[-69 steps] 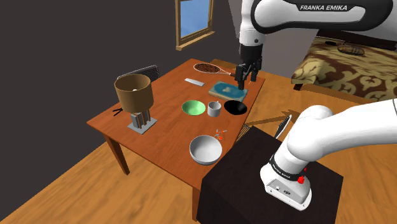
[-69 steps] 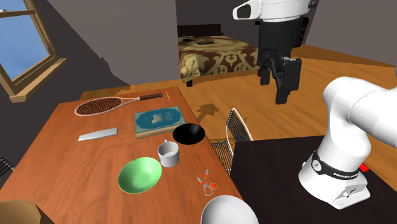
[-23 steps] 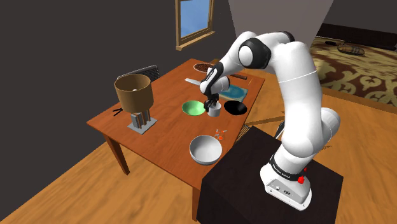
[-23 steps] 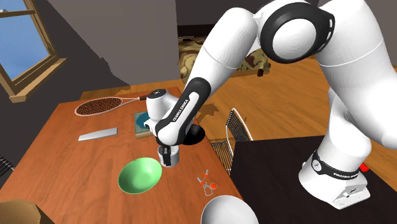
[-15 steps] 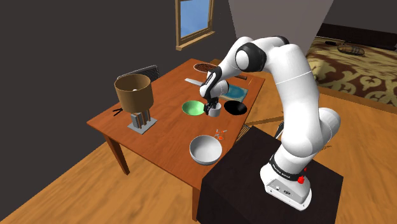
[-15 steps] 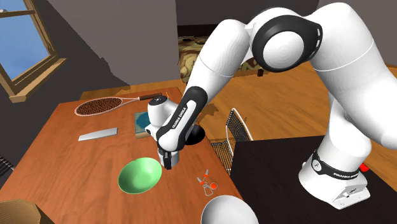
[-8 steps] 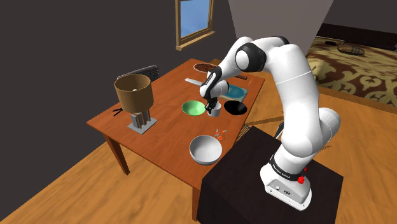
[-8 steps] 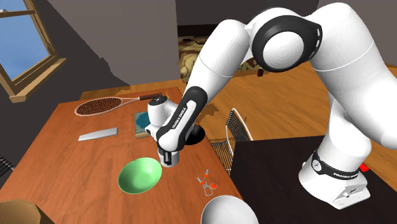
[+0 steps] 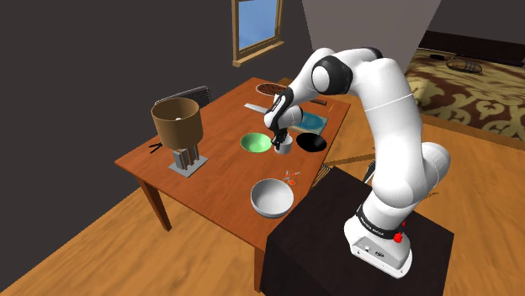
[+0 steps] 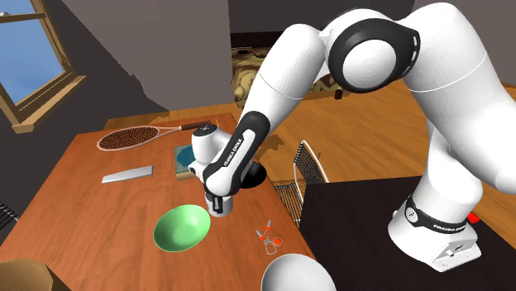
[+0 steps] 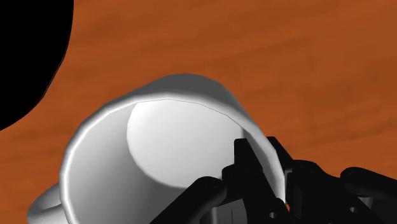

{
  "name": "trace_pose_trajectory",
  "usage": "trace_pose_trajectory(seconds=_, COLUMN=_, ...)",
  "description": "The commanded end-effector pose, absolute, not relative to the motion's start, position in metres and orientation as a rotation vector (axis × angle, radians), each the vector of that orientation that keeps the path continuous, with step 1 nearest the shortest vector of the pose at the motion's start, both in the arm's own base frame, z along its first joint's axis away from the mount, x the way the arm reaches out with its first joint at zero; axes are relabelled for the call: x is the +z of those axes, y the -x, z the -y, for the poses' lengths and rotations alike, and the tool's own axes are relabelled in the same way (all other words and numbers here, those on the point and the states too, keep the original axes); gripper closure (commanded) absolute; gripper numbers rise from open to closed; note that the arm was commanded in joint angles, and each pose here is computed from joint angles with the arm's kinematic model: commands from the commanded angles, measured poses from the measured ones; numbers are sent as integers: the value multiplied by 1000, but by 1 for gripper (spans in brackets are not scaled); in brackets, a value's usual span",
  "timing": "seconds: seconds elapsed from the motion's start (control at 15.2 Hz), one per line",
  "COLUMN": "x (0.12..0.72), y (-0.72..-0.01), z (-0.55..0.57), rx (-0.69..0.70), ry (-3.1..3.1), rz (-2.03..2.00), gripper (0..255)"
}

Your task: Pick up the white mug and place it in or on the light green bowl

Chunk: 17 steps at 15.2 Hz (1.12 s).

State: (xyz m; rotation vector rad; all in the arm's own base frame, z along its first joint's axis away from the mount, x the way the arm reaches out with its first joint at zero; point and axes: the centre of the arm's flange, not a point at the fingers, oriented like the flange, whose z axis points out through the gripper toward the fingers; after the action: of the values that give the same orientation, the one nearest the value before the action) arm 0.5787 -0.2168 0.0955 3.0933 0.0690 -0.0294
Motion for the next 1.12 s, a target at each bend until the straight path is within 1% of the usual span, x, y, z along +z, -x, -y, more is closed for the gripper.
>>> trace_pose_trajectory(seconds=0.0, x=103, y=-578, z=217, rx=-30, ry=-3093, rz=-69, gripper=255)
trace_pose_trajectory(seconds=1.06, x=188, y=-578, z=217, rx=-30, ry=-3093, rz=-69, gripper=255)
